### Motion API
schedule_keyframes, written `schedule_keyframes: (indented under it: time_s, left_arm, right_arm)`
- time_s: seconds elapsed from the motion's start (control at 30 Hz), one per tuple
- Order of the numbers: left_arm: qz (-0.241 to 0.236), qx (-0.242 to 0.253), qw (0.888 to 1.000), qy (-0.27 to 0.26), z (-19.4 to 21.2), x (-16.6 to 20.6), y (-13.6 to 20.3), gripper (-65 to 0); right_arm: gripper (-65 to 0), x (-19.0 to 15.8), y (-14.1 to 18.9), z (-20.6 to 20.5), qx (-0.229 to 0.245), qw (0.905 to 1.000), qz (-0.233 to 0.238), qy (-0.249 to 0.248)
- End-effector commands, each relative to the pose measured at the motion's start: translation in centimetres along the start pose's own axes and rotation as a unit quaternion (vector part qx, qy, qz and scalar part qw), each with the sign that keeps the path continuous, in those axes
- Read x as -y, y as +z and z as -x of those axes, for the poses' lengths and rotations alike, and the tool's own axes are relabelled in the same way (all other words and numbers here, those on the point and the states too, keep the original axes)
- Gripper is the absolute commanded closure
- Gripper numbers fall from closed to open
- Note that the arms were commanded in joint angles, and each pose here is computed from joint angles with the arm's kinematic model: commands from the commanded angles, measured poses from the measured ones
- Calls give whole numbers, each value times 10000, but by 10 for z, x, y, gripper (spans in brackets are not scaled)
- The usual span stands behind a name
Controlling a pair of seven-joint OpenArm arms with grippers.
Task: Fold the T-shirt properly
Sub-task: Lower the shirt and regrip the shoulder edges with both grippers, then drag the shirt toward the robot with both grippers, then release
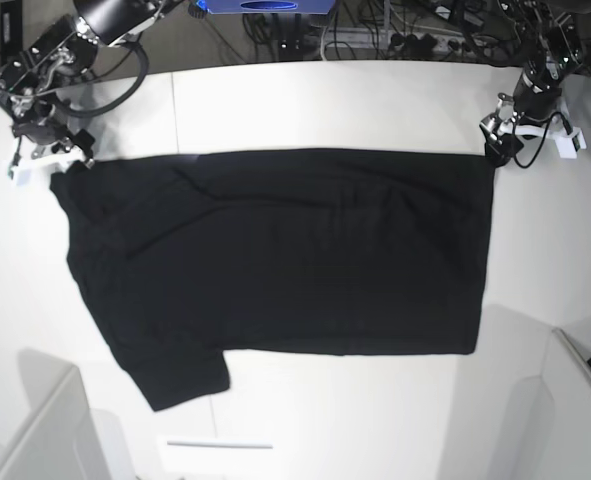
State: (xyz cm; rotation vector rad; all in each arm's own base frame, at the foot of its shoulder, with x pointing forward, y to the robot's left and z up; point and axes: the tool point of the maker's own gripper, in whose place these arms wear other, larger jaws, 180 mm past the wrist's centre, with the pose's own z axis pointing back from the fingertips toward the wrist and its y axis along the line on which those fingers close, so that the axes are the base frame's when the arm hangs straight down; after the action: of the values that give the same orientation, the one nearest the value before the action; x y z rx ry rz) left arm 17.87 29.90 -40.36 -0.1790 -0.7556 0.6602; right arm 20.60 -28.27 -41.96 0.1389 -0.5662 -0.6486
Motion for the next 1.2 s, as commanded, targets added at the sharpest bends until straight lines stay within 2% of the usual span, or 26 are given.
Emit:
schedule_keyframes:
  time_s: [0.0, 0.1, 0.17, 0.4, 0.53, 0.73, 0.77, 0.87, 0.93, 0.97, 1.0, 1.17]
  left_arm:
    - [150, 160, 9997, -80, -10, 5, 1, -525]
    - [402, 161, 9988, -241, -12, 14, -7, -525]
    - [460, 111, 9986, -214, -10, 15, -13, -525]
    - [479, 22, 9988, -8, -7, 13, -29, -525]
    - [641, -194, 9977, -121, 7, 27, -36, -523]
    - [633, -206, 9977, -124, 8, 27, -36, -510]
    - [633, -206, 9977, -124, 8, 27, -36, -471]
    - [645, -219, 9976, -140, 8, 28, -36, -262]
    - [642, -225, 9976, -147, 8, 28, -36, -76]
    - [642, -240, 9975, -148, 9, 28, -36, 0]
    - [637, -235, 9976, -145, 8, 28, -36, 0]
    - [605, -154, 9972, -403, -5, 24, -29, 0]
  right_arm:
    - [-293, -1, 2, -14, 250, 9997, -46, 29]
    - [-293, -1, -5, -16, 434, 9990, -97, -41]
    - [-293, 0, -13, -11, 391, 9990, -128, -152]
    - [-293, 0, -28, -7, 471, 9980, -233, -344]
    - [-293, -4, -33, -11, 501, 9976, -289, -381]
    - [-288, -12, -40, -15, 472, 9970, -408, -454]
    - [-287, -13, -41, -13, 450, 9970, -418, -467]
    - [-258, -14, -41, -13, 444, 9971, -433, -442]
    - [-158, -16, -41, -13, 445, 9972, -462, -397]
    - [-81, -18, -41, -14, 452, 9972, -523, -300]
    - [0, -21, -41, -14, 460, 9970, -595, -183]
    - [0, -24, -34, -18, 545, 9960, -702, 135]
